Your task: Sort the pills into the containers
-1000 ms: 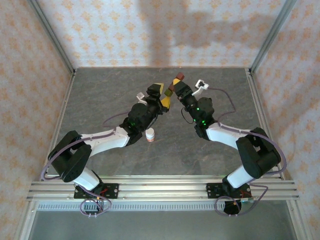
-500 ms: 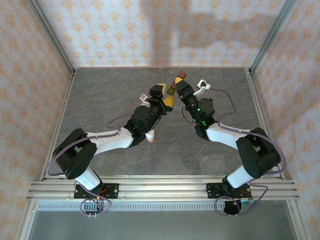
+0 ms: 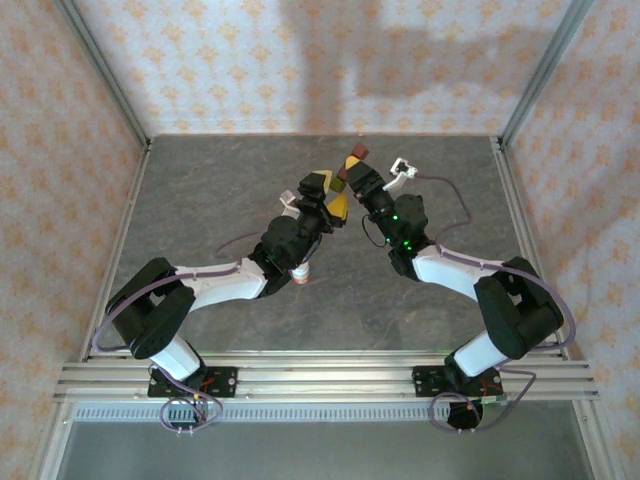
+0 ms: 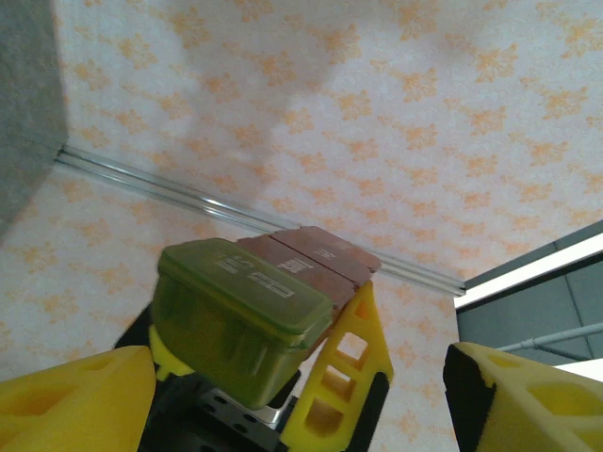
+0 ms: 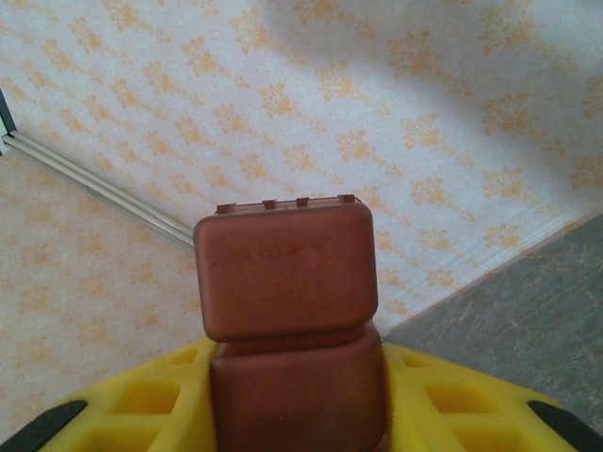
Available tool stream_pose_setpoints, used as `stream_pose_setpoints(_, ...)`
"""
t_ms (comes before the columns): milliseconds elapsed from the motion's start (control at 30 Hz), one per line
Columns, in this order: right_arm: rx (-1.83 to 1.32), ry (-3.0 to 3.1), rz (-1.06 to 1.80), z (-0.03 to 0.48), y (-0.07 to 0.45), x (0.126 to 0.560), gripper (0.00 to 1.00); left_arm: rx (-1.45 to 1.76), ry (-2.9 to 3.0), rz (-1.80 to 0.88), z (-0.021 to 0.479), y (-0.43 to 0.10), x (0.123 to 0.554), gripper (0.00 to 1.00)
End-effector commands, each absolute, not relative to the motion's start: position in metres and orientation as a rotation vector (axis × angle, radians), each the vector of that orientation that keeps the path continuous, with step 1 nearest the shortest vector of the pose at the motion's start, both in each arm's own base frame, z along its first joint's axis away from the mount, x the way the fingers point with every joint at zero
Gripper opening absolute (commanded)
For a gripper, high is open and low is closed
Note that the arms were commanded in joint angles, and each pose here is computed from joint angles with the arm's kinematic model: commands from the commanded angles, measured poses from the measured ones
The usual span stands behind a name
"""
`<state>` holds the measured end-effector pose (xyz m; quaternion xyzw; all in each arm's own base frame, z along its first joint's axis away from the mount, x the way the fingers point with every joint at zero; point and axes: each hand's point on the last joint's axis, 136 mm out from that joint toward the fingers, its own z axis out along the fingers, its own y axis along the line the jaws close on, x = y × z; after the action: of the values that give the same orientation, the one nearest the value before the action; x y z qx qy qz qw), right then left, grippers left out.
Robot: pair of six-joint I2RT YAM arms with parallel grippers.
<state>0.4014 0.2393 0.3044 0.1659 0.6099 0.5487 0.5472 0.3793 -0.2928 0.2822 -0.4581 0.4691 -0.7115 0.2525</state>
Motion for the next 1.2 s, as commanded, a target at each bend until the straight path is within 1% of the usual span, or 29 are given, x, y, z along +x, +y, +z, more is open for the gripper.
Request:
stream_pose_setpoints(0,0.340,1.380,1.316,0.337,0.236,0.396,0.40,-1.227,1.237,-1.959,0.294,-0.284,0.370,0.80)
stream_pose_setpoints(200,0.292,1.391,1.356,0.338,0.246,0.391,0.40,-1.227,1.198,-1.982,0.301,-0.284,0.372,0.80)
stream_pose_setpoints(567,0.247,1.435,1.337,0.320,0.256,0.379,0.40,-1.224,1.159,-2.003,0.311,-0.285,0.376,0.79)
stream_pose_setpoints(733,0.241,1.442,1.332,0.313,0.256,0.374,0.39,-1.235,1.141,-1.994,0.308,-0.282,0.378,0.77)
stream_pose_setpoints(933,0.218,1.447,1.320,0.311,0.254,0.367,0.39,-1.246,1.123,-1.997,0.304,-0.282,0.381,0.73)
stream_pose_setpoints(1167,0.173,1.459,1.292,0.309,0.254,0.357,0.39,-1.255,1.105,-2.007,0.301,-0.285,0.385,0.71)
